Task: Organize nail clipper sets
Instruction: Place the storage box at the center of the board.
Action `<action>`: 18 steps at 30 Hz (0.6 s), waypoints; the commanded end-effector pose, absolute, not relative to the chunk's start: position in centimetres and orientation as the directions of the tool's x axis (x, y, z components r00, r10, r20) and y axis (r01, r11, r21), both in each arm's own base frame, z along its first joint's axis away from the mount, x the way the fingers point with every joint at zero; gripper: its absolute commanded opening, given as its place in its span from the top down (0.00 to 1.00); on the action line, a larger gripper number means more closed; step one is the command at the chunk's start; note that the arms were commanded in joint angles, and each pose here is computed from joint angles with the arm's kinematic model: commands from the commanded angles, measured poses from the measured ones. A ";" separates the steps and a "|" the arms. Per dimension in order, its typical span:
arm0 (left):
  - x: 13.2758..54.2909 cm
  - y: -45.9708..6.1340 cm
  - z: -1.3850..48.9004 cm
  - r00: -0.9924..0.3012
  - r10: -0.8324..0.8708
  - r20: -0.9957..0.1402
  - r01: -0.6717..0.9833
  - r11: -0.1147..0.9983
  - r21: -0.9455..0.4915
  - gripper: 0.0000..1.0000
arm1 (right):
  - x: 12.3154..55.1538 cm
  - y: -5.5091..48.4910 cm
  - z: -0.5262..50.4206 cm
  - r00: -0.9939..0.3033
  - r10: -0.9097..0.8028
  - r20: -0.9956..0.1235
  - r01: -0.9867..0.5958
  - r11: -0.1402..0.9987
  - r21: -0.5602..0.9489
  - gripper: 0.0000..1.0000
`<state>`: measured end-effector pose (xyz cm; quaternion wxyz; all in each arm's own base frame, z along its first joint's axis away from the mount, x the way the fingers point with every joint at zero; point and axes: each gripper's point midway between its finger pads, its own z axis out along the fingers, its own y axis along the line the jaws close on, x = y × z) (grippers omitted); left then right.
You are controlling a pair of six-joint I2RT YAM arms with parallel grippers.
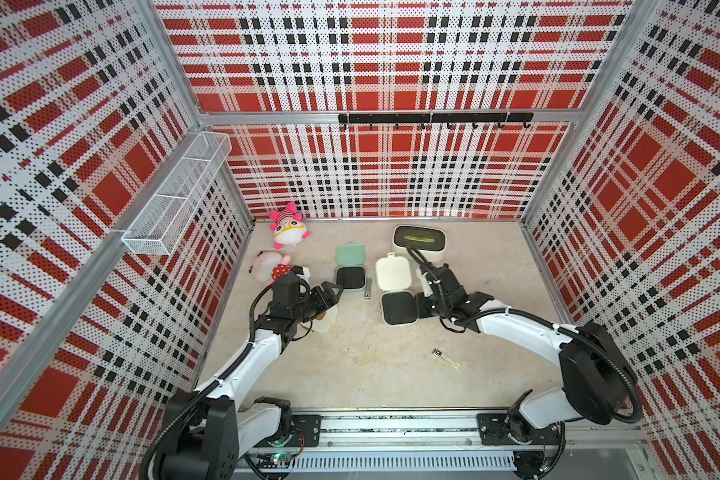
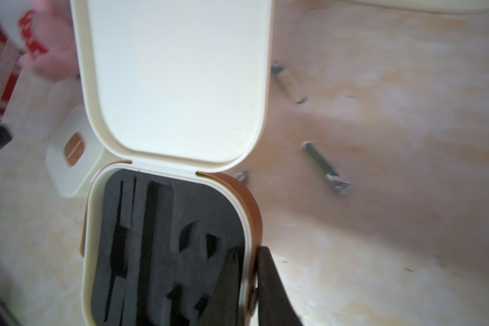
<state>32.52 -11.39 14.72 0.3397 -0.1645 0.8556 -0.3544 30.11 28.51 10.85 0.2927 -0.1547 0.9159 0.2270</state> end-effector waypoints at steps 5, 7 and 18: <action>31.1 -10.7 14.5 -0.716 -0.517 -0.470 -0.049 0.708 -0.705 0.17 | 25.6 36.7 7.4 -0.741 -0.373 -0.558 -0.621 0.696 0.360 1.00; 30.9 -10.6 14.3 -0.717 -0.518 -0.466 -0.054 0.708 -0.704 0.17 | 24.9 37.7 6.0 -0.742 -0.409 -0.532 -0.635 0.685 0.359 1.00; 30.6 -10.9 13.7 -0.727 -0.511 -0.460 -0.057 0.712 -0.700 0.17 | 24.6 35.7 2.9 -0.759 -0.441 -0.480 -0.609 0.742 0.281 0.87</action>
